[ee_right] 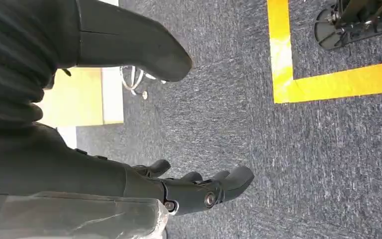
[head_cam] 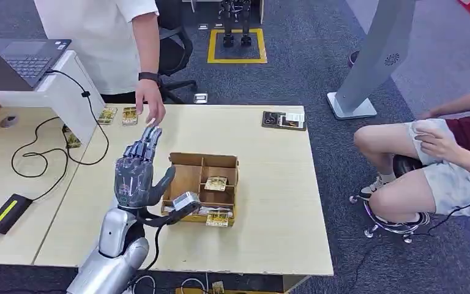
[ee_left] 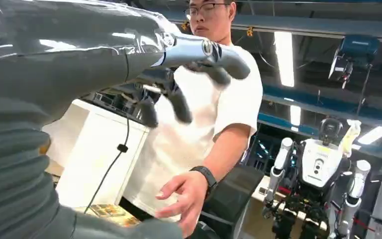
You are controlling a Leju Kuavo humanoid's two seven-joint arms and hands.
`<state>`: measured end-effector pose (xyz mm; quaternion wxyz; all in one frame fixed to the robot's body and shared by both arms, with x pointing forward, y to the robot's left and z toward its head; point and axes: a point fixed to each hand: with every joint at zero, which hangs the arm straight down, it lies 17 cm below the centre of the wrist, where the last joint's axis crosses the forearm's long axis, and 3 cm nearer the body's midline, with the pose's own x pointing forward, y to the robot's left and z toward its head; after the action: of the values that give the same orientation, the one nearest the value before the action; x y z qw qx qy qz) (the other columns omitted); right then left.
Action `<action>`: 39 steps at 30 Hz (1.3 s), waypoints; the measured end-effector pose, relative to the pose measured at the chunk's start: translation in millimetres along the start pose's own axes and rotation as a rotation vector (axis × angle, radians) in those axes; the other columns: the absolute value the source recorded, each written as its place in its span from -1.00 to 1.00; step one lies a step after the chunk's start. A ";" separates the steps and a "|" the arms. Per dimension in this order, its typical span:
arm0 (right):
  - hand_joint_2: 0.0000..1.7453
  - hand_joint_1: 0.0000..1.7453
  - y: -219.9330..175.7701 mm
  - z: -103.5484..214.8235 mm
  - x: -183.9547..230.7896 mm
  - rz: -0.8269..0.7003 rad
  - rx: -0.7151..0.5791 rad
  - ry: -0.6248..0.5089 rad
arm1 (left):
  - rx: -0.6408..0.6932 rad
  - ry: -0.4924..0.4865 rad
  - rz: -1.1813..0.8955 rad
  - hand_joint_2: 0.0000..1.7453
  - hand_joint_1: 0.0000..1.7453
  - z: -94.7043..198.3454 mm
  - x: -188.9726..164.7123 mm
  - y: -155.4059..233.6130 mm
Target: Pass the card to the sensor for recognition and then transmit it.
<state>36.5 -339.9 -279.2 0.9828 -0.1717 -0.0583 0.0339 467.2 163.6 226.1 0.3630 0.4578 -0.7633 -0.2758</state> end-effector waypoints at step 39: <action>1.00 -1.00 -20.0 -1.9 -13.4 0.004 -0.012 0.004 | -0.141 -0.184 0.071 1.00 -1.00 90.7 -28.5 3.6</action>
<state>24.4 -360.4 -275.5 0.9819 -0.1776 -0.0561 0.0354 401.3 198.8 167.2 0.3324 0.3765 -0.7878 -0.3566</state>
